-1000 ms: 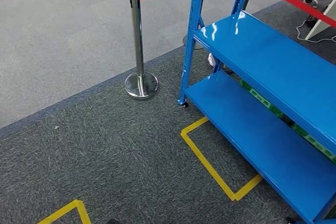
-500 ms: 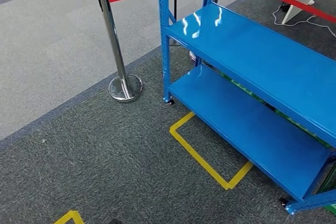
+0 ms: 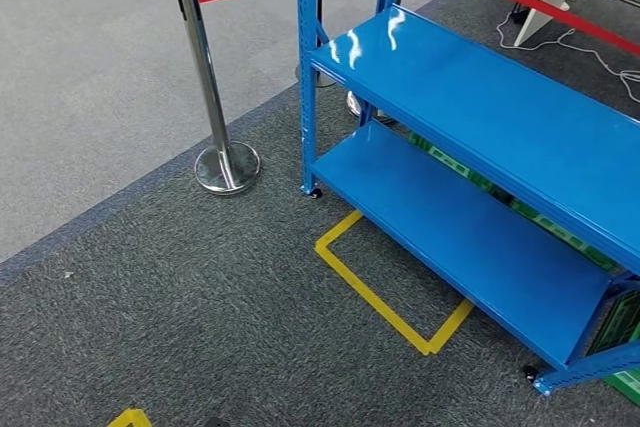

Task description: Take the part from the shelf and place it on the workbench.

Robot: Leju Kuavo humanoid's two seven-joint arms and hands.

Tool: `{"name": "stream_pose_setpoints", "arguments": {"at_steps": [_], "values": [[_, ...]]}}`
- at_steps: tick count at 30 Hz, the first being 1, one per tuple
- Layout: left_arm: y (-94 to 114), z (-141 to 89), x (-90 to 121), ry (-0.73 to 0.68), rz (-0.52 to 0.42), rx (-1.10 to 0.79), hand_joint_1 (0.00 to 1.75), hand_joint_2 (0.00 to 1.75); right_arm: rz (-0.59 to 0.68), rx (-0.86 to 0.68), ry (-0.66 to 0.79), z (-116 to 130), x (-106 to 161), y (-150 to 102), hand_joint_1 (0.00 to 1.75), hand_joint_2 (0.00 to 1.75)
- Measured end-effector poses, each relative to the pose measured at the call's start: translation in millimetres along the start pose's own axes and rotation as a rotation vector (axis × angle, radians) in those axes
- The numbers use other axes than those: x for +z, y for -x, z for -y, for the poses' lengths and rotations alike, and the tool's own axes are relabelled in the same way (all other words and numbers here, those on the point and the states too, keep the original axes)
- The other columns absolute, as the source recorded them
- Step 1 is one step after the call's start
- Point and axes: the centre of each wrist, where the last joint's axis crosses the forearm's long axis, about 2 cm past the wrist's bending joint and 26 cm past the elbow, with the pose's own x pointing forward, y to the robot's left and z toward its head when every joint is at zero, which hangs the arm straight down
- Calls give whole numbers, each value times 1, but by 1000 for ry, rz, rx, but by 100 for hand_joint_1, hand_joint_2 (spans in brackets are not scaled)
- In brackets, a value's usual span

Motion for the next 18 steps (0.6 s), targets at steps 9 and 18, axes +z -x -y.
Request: {"name": "stream_pose_setpoints", "arguments": {"at_steps": [9,18], "values": [[1,0,0,0,-2,-1,0,0,-12,-19,3,1,0,-2,0,0],[0,0,0,-2,0,-2,0,0,-13,-29,4,2,0,-3,0,0]]}}
